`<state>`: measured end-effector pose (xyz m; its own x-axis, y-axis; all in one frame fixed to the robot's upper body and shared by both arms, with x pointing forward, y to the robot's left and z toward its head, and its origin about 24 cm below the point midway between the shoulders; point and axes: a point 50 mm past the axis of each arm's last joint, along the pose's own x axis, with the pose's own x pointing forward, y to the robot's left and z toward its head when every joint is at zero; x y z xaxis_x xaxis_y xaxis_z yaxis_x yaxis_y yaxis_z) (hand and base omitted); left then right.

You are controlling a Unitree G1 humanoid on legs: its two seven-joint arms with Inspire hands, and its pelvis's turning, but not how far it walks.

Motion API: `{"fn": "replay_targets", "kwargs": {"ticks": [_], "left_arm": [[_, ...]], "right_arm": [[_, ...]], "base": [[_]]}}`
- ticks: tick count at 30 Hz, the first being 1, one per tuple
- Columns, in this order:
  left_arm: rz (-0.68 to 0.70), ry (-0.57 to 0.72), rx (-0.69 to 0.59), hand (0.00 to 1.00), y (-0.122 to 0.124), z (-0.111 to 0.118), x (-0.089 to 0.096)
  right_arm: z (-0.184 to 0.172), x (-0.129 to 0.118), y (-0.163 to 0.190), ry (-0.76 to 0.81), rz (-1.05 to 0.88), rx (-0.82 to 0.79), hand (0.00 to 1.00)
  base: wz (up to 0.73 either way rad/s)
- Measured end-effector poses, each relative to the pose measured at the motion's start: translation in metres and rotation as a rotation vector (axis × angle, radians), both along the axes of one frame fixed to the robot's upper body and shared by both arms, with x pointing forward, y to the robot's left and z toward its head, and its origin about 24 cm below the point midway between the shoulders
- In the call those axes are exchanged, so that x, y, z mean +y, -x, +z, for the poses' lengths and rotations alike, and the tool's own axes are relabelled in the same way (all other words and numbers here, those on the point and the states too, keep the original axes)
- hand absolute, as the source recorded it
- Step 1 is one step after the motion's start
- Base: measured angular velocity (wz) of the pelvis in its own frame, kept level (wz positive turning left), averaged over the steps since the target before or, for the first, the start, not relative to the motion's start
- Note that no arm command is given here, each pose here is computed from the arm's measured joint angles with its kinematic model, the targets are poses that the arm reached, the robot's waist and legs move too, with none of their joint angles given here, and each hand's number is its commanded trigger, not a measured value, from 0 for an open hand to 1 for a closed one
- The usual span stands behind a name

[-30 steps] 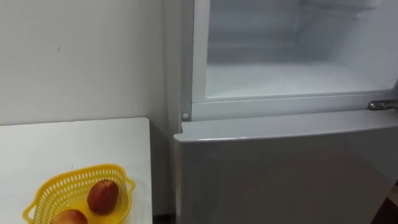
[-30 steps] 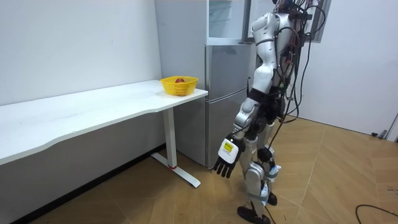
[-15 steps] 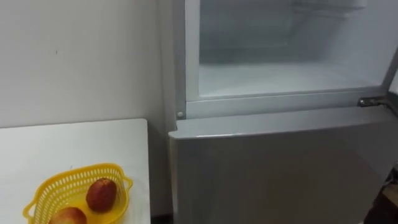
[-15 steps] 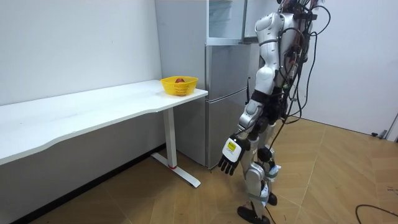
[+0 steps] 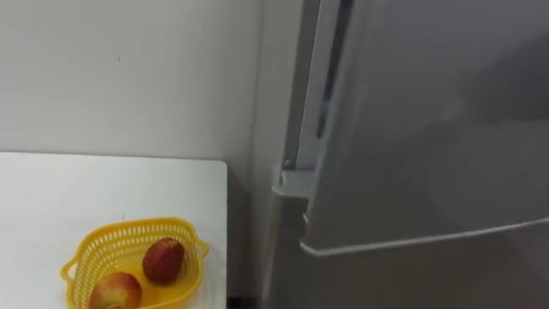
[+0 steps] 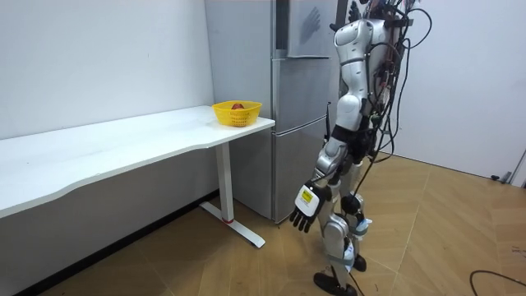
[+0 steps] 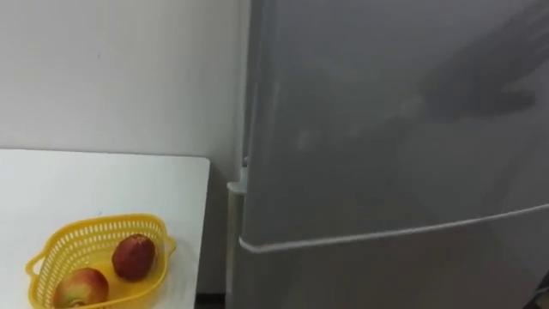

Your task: Retrieve from the upper fridge

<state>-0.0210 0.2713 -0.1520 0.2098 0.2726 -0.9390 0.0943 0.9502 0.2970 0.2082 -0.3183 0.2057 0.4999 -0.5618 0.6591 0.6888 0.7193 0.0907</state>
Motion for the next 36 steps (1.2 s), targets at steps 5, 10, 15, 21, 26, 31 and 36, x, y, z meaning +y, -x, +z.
{"fn": "replay_targets", "kwargs": {"ticks": [5,10,15,21,26,31,36], "left_arm": [[-0.007,0.003,0.02,0.0,0.0015,-0.0019,-0.0023],[-0.007,0.013,0.033,0.0,0.0035,-0.0027,-0.0032],[-0.004,0.039,0.052,0.0,0.005,-0.0035,-0.0047],[-0.003,0.052,0.066,0.0,0.0083,-0.0036,-0.0054],[-0.001,0.054,0.069,0.0,0.0088,-0.0036,-0.0054],[-0.008,0.05,0.07,0.0,0.0092,-0.0033,-0.0051],[-0.008,0.049,0.069,0.0,0.009,-0.0032,-0.005]], "right_arm": [[-0.0014,0.0053,-0.0045,0.017,0.062,0.024,0.0],[0.0006,0.0057,-0.0062,-0.002,0.093,0.01,0.0],[0.0007,0.0063,-0.0067,0.006,0.105,0.017,0.0],[0.0008,0.0064,-0.0067,0.009,0.103,0.017,0.0],[0.0009,0.0064,-0.0066,0.013,0.099,0.017,0.0],[0.0012,0.006,-0.0062,0.012,0.097,0.016,0.0],[0.0011,0.0058,-0.0062,0.009,0.099,0.015,0.0]], "base": [[0.15],[0.11],[0.08],[0.04],[0.0],[0.01],[0.0]]}}
